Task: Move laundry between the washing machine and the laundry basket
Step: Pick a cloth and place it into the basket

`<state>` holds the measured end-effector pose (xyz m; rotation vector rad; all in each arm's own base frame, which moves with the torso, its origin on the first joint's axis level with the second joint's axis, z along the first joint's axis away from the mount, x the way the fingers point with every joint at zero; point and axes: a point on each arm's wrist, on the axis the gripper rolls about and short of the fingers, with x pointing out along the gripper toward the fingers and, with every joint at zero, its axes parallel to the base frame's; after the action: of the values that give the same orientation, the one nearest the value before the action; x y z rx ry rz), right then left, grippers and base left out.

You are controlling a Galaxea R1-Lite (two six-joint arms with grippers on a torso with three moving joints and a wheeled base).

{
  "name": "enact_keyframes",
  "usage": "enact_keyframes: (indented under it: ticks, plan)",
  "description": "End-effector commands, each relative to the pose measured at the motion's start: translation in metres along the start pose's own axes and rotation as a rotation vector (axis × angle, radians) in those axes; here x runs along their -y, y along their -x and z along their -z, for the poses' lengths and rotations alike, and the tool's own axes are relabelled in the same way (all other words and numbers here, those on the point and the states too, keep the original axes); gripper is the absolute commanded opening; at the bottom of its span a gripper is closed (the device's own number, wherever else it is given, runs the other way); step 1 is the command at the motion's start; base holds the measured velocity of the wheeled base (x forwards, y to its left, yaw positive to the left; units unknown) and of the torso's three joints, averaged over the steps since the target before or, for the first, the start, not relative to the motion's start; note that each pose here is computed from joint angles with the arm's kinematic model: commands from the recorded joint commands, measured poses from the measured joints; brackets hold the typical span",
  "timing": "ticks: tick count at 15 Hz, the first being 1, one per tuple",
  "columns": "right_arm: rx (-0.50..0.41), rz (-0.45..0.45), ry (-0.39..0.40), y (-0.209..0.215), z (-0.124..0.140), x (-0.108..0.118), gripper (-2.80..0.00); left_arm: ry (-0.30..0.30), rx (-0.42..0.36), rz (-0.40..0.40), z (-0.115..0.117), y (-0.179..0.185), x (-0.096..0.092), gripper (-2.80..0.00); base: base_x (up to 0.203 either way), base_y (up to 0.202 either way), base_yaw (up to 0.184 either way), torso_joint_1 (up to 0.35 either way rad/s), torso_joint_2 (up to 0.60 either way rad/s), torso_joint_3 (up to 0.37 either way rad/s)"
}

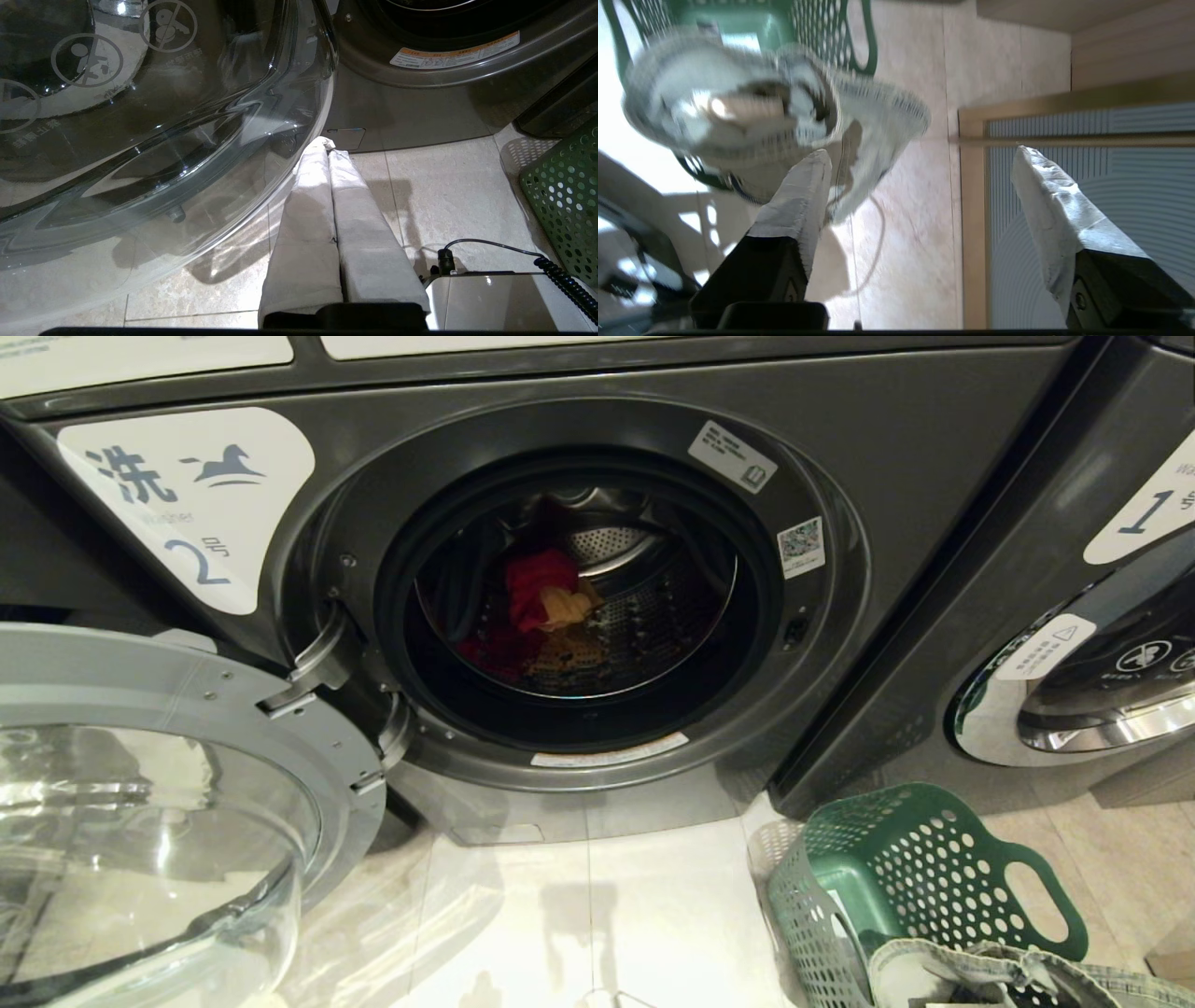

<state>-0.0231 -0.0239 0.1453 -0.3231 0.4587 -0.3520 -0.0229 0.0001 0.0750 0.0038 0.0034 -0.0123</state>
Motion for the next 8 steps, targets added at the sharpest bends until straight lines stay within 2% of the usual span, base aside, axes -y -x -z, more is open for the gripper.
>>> enact_keyframes:
  ticks: [1,2,4,5,7,8]
  plan:
    - [0.037,0.011,-0.041,0.011,-0.042,0.012,0.00,-0.001,-0.001,0.000,0.000,0.000,0.000,-2.80,0.000,0.000,0.000,0.000,0.00,0.000]
    - [0.058,0.011,-0.075,0.017,-0.072,0.019,0.00,-0.001,-0.001,0.000,0.000,0.000,0.000,-2.80,0.000,0.000,0.000,0.000,0.00,0.000]
    - [0.093,-0.004,-0.190,0.028,-0.150,0.034,0.00,-0.002,0.000,0.001,0.000,0.000,0.000,-2.80,0.000,0.000,0.000,0.000,0.00,0.000]
    - [0.065,-0.013,-0.233,0.024,-0.183,0.033,0.00,-0.002,0.000,0.001,0.000,0.000,0.000,-2.80,0.000,0.000,0.000,0.000,0.00,0.000]
    - [-0.130,-0.023,-0.323,-0.009,-0.231,0.011,0.00,-0.001,-0.001,0.000,0.000,0.000,0.000,-2.80,0.000,0.000,0.000,0.000,0.00,0.000]
    - [-0.243,-0.018,-0.397,-0.028,-0.240,-0.001,0.00,-0.001,-0.001,0.000,0.000,0.000,0.000,-2.80,0.000,0.000,0.000,0.000,0.00,0.000]
